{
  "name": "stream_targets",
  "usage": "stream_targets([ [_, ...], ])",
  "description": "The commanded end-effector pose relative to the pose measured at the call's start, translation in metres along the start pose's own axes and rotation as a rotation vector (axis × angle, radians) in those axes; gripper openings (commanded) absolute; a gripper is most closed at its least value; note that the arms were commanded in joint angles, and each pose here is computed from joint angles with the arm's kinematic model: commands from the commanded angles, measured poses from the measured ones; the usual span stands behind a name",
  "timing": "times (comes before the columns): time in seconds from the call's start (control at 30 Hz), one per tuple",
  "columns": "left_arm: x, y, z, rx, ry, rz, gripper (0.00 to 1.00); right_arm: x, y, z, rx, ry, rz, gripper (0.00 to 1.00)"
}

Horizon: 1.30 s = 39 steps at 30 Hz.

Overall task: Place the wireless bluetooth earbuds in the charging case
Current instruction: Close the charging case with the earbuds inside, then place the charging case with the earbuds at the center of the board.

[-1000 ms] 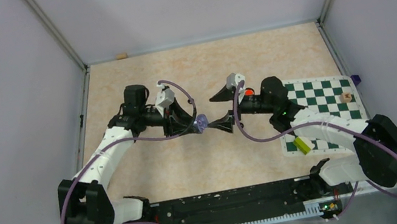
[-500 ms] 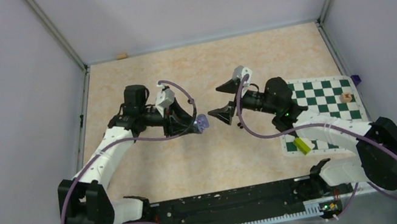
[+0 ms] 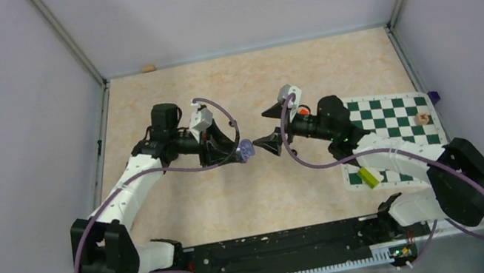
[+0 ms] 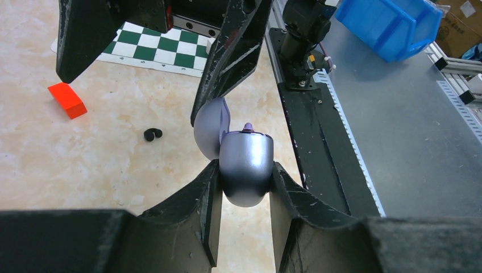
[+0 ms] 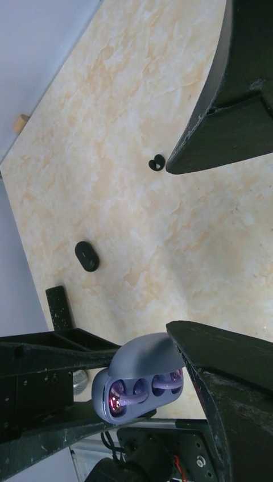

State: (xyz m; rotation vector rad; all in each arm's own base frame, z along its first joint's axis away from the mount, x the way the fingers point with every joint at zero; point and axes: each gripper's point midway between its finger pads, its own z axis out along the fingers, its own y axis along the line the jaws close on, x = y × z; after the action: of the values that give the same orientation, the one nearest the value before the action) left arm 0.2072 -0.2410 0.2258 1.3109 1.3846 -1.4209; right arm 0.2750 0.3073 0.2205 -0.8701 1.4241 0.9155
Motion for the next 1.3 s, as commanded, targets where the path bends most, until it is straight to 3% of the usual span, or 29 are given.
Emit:
stream_targets([
  [0.0,-0.008,-0.009,0.001,0.037,-0.023,0.051,0.00,-0.015,0.014,0.006,-0.065,-0.041,-0.035,0.99],
  [0.57,-0.008,-0.008,0.001,0.036,-0.022,0.049,0.00,-0.027,0.051,0.000,-0.239,-0.097,0.014,0.99],
  [0.83,-0.008,-0.008,0.001,0.034,-0.021,0.049,0.00,-0.027,0.048,0.000,-0.222,-0.094,-0.003,0.99],
  [1.03,-0.004,-0.003,0.001,0.008,-0.008,0.050,0.00,-0.039,-0.015,-0.003,0.106,-0.076,-0.133,0.99],
  [1.27,0.001,0.024,0.000,-0.100,0.027,0.009,0.00,-0.060,-0.103,-0.048,0.575,-0.106,-0.182,0.99],
])
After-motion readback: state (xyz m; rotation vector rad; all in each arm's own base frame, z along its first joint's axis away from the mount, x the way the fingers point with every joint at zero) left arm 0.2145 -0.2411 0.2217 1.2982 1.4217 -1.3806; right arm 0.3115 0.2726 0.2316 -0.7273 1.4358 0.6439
